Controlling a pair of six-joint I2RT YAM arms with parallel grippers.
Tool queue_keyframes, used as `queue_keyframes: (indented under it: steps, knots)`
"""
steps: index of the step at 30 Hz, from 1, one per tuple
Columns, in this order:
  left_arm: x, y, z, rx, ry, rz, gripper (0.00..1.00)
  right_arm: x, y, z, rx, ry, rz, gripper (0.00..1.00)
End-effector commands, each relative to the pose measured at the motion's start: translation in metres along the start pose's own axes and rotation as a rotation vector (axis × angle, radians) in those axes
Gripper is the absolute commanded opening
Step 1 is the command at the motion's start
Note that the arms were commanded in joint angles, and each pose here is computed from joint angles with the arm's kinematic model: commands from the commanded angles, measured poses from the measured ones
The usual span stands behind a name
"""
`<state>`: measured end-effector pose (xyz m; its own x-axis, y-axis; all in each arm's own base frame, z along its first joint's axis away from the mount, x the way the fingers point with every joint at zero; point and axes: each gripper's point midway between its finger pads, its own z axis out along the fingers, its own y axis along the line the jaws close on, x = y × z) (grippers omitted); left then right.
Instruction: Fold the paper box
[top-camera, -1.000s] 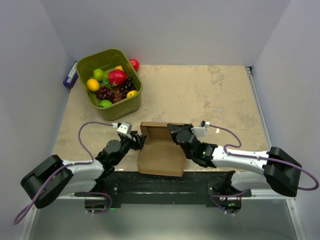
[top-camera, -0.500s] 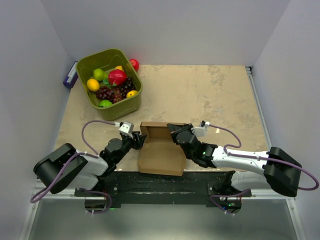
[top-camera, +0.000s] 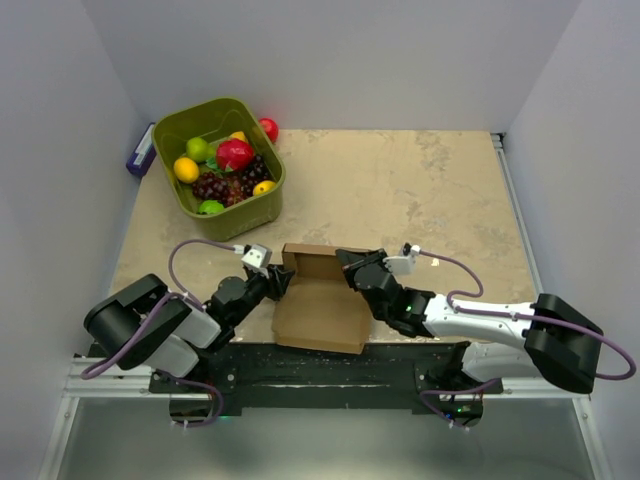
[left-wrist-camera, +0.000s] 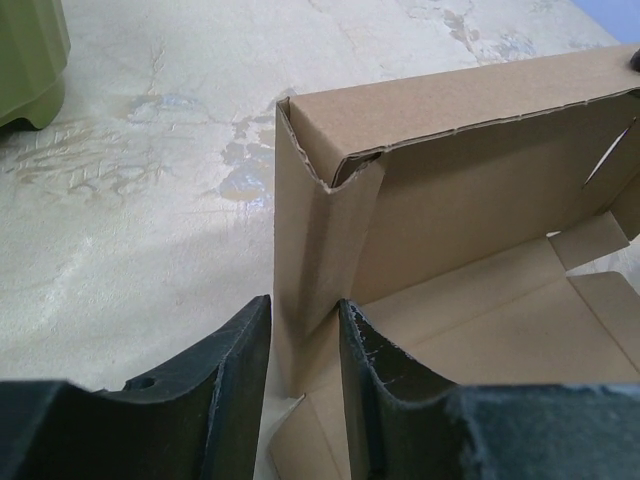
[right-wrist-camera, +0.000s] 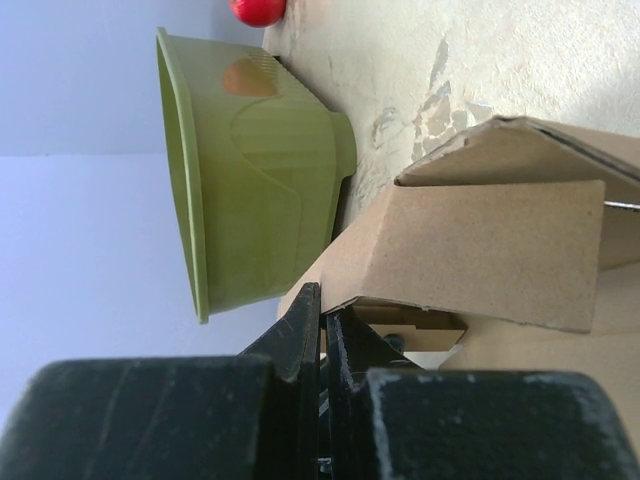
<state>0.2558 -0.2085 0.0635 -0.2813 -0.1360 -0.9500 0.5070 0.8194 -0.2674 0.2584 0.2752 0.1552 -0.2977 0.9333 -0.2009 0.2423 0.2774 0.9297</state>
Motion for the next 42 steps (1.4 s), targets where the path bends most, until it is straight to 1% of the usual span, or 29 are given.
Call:
queue_keyframes:
  steps: [1,6,15,25,26,28,29,33,34,42]
  knots:
    - [-0.02,-0.005,0.006,0.029,-0.073,0.024,0.36,-0.003,-0.018,0.001,0.022,-0.027,-0.08,0.0]
    - [-0.02,-0.007,0.006,0.041,-0.075,0.024,0.35,-0.004,-0.03,-0.002,0.037,-0.039,-0.121,0.0]
    - [-0.021,-0.012,0.012,0.061,-0.071,0.037,0.32,-0.004,-0.033,-0.005,0.043,-0.052,-0.164,0.0]
    - [-0.027,-0.016,0.021,0.069,-0.09,0.017,0.18,-0.001,-0.029,-0.006,0.037,-0.055,-0.186,0.0]
    - [-0.027,-0.015,0.021,0.066,-0.088,0.008,0.15,0.0,-0.028,-0.006,0.038,-0.054,-0.188,0.0]
    - [-0.024,-0.011,0.023,0.034,-0.081,-0.004,0.11,0.001,-0.027,-0.006,0.037,-0.053,-0.191,0.0]
    - [-0.023,-0.008,0.023,0.016,-0.077,-0.007,0.08,0.0,-0.027,-0.006,0.037,-0.056,-0.19,0.0]
    - [-0.019,0.006,0.023,-0.114,-0.065,0.022,0.0,0.001,-0.026,-0.008,0.036,-0.057,-0.202,0.0]
    - [-0.016,0.009,0.023,-0.14,-0.046,0.035,0.0,0.001,-0.027,-0.008,0.036,-0.06,-0.203,0.0]
    - [-0.013,0.038,0.017,-0.374,-0.019,0.119,0.0,-0.003,-0.025,-0.01,0.035,-0.072,-0.197,0.0]
